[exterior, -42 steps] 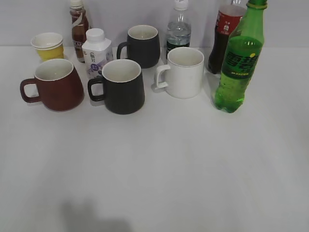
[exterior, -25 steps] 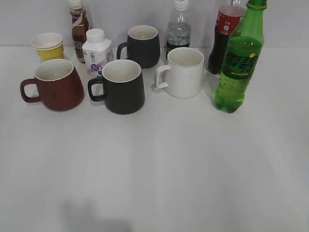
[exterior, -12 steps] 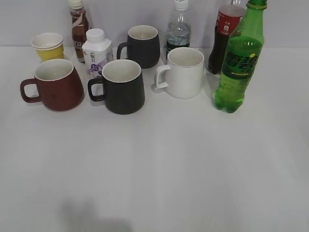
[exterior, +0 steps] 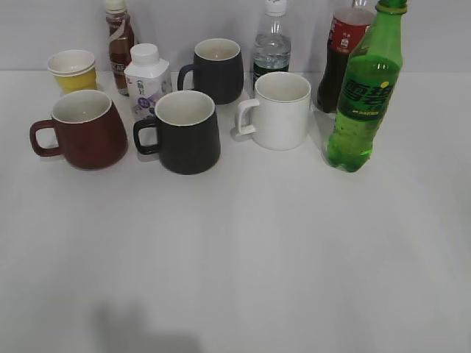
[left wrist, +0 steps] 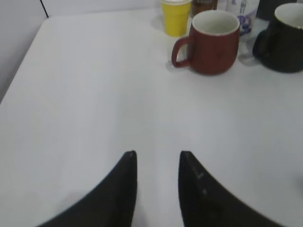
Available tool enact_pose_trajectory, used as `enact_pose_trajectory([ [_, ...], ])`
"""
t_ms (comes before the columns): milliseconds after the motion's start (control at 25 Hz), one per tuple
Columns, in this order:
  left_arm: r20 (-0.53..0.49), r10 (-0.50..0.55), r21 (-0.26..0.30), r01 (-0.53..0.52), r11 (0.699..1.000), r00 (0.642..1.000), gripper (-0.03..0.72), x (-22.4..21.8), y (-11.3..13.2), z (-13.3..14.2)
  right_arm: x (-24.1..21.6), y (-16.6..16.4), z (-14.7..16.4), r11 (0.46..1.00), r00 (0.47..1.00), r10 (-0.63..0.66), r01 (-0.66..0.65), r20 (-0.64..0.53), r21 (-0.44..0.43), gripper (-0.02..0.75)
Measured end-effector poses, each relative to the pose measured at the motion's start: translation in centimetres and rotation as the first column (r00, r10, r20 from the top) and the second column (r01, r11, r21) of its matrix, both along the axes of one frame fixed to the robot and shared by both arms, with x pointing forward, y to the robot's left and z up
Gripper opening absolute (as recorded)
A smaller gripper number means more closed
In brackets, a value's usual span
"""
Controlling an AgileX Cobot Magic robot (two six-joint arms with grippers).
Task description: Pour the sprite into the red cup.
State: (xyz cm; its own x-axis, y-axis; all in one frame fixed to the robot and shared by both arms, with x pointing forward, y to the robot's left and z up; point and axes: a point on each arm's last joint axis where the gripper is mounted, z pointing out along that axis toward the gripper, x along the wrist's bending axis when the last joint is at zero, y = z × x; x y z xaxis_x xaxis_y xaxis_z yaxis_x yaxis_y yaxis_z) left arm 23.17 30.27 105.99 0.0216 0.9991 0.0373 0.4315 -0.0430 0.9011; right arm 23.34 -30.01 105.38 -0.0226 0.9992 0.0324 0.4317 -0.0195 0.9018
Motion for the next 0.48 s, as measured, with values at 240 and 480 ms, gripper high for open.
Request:
enact_pose_trajectory([
  [240,0.194,-0.008,-0.013,0.011,1.0,0.981,0.239,1.9,-0.1,2.5,0.0,0.0,0.6,1.0,0.999,0.0,0.0,0.038,0.002,0.561],
  [480,0.274,-0.008,-0.021,0.015,1.0,0.962,0.239,5.7,-0.3,3.4,2.1,0.2,2.7,1.0,0.983,0.009,-0.012,0.184,0.019,0.5],
])
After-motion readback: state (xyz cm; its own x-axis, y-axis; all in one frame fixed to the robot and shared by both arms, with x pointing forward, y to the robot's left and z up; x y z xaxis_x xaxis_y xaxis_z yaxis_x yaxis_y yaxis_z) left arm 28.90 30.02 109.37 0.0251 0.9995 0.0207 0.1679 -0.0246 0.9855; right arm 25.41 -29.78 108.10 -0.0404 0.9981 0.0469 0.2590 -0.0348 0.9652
